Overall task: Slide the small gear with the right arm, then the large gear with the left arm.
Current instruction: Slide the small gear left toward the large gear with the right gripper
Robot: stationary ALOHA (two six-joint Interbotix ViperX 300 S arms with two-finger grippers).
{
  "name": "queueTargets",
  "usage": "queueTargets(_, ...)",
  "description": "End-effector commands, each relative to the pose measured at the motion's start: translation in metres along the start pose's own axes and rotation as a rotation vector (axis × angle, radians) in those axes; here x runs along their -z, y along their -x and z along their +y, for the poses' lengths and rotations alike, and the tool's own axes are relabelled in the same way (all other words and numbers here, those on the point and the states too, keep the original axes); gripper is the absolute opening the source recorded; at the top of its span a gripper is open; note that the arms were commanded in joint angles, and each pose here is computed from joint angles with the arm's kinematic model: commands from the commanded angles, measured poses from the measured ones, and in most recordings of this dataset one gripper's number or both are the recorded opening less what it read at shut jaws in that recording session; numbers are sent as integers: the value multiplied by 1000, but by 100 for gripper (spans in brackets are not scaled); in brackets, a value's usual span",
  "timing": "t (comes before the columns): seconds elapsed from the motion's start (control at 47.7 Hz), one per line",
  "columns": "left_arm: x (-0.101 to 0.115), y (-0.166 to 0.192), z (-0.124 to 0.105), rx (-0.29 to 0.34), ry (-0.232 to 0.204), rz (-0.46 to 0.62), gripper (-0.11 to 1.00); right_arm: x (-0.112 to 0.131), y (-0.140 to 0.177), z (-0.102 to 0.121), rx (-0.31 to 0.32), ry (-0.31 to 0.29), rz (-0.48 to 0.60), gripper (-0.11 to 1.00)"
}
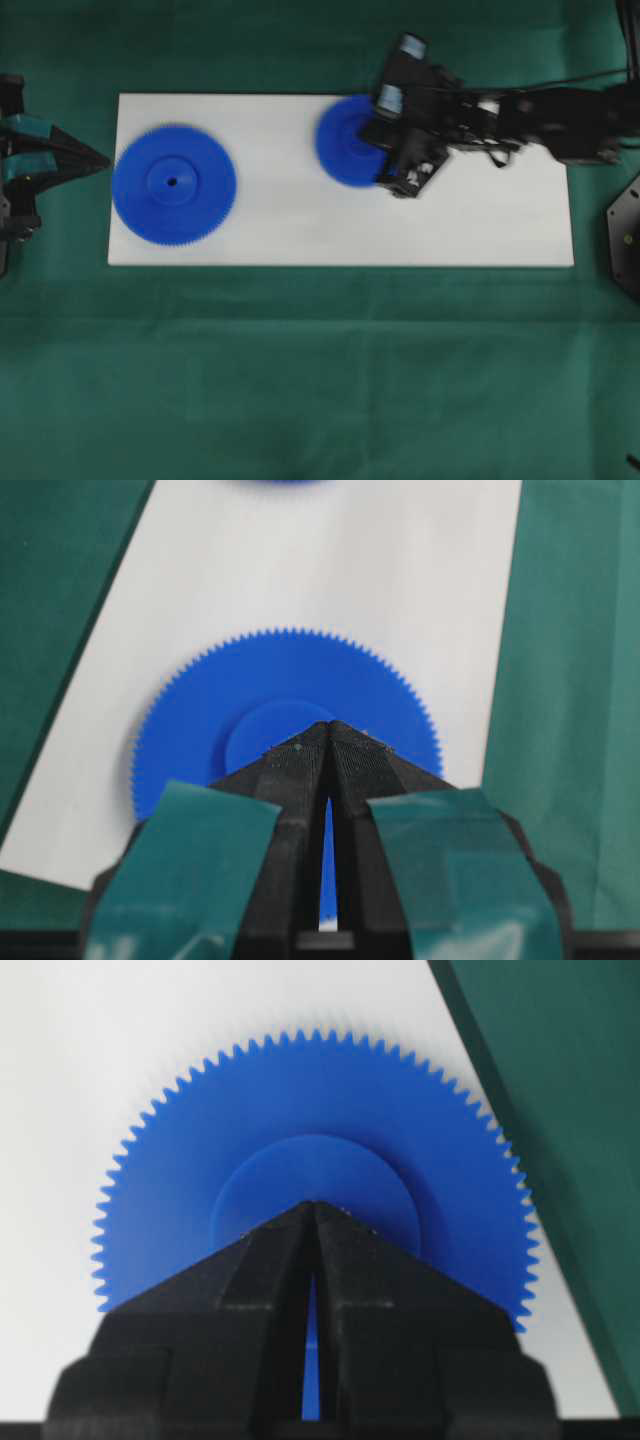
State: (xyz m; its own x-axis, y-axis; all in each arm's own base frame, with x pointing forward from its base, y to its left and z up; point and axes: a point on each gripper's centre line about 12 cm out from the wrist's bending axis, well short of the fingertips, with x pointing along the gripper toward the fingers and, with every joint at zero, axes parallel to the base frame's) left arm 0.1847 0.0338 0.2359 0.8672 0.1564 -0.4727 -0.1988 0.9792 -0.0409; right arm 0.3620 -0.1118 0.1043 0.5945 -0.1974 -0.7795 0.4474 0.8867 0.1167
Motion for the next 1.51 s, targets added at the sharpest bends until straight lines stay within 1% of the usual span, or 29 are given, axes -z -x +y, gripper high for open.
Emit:
queueTargets(0.0,-5,0,-3,12,-4,-15,0,-3,-20,10,-4,34,27,50)
queueTargets(0.126,-4,1,-3,16,-6,-15,0,-22,-35,23,-17,64,4,50)
queueTargets(0.252,-2,0,-3,16,-8,-10,0,-33,-46,35,-24,96,2,50)
queueTargets(0.377,-1,0,-3,16,-8,-8,0,-41,-55,50,-35,121,2,50)
queueTargets(0.608,0,0,-3,16,-10,-7,0,-46,-65,70,-54,151,2,50)
queueTargets(1.216,0,0,-3,16,-8,-7,0,-46,-65,74,-60,153,0,50)
queueTargets(1.384,2,0,-3,15,-6,-2,0,-47,-65,71,-55,145,1,50)
queueTargets(1.488,3,-1,-3,15,-6,1,0,-47,-66,66,-45,135,9,50)
